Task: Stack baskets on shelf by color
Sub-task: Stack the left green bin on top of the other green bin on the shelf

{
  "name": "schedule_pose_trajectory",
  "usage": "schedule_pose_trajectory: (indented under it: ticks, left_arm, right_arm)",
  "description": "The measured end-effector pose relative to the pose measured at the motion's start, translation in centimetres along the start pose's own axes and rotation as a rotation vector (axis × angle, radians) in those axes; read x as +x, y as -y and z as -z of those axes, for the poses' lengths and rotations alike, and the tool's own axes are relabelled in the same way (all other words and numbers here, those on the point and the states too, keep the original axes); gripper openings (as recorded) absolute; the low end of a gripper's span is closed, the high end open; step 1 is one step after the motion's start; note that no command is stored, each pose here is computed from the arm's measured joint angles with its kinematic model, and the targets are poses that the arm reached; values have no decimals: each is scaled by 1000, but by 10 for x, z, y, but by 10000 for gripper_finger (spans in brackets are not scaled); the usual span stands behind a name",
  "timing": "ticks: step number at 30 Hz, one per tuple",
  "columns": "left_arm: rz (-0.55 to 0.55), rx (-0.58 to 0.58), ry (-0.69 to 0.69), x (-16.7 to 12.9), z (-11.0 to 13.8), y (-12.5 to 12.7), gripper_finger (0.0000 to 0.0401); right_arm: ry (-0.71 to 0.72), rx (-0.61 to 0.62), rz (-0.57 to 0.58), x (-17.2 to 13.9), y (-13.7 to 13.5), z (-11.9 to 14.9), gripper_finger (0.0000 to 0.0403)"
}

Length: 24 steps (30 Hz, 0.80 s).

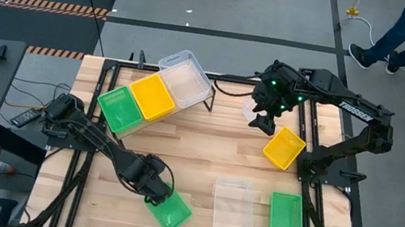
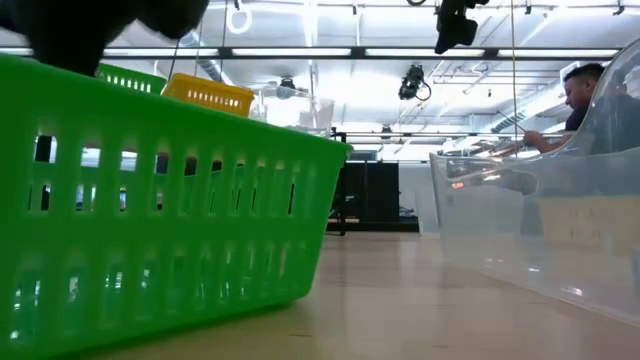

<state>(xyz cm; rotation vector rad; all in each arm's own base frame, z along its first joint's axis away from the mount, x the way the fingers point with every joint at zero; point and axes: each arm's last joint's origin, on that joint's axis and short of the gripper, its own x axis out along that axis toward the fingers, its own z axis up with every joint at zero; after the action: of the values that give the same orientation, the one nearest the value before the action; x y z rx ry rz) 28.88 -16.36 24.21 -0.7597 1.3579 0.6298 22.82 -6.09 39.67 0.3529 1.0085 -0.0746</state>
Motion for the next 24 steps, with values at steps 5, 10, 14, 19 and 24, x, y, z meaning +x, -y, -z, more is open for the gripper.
schedule_pose_trajectory:
  ticks: [5, 10, 14, 19, 24]
  left_arm:
    - [247, 40, 136, -24, -8, 28, 5]
    - [370, 59, 177, -16, -12, 47, 4]
    - [358, 103, 82, 9, -11, 57, 6]
    - [284, 150, -41, 43, -7, 63, 7]
    - [93, 123, -89, 65, -6, 52, 6]
  right_arm:
    - [-4, 1, -2, 1, 0, 0, 307]
    - [-4, 1, -2, 1, 0, 0, 307]
    - [-6, 9, -2, 1, 0, 1, 307]
    - [-9, 10, -2, 1, 0, 1, 307]
    - [-11, 11, -2, 1, 0, 1, 307]
